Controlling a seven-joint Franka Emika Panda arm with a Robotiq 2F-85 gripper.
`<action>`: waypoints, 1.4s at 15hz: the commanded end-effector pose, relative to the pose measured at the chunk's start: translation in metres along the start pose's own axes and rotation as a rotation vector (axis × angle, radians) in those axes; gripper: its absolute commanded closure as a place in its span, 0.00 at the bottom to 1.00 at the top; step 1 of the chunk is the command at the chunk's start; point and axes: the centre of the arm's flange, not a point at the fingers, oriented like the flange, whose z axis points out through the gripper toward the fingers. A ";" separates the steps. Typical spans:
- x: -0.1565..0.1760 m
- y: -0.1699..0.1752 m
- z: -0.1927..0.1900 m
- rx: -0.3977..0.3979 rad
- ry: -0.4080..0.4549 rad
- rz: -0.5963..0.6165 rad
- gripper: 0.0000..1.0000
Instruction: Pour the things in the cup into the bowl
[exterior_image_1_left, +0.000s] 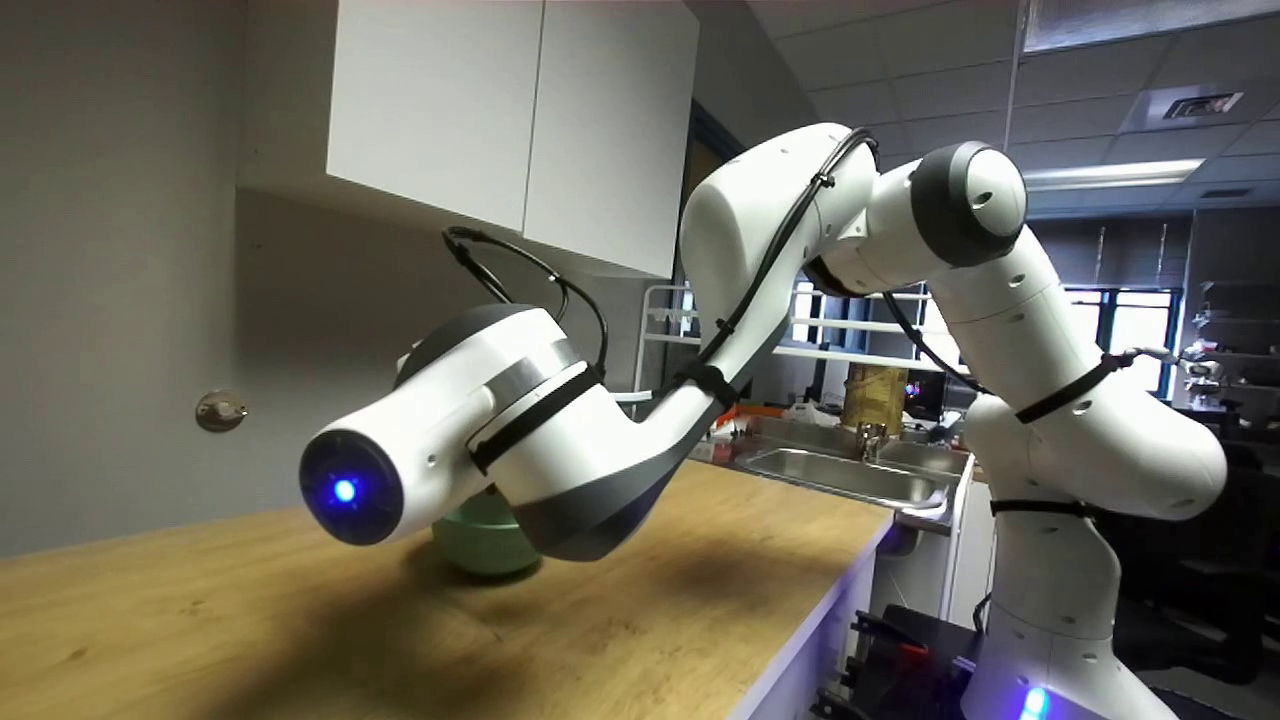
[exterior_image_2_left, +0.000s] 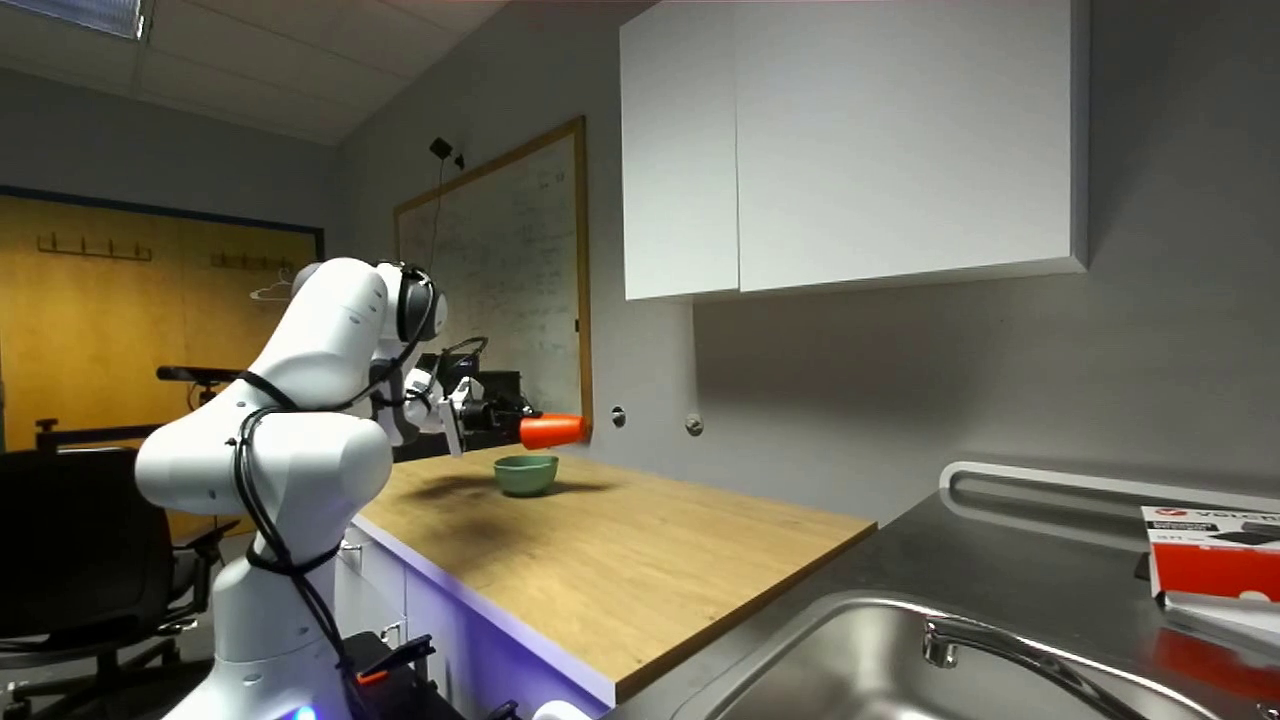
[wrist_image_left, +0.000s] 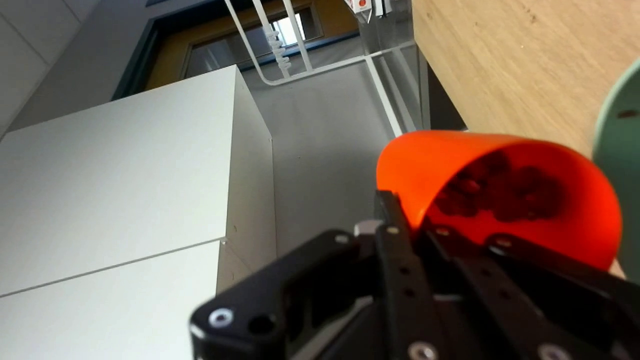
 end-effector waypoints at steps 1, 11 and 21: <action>0.011 0.008 -0.003 -0.032 0.004 0.012 0.99; 0.008 0.011 0.010 -0.125 0.035 0.043 0.99; 0.008 0.006 0.013 -0.190 0.060 0.053 0.99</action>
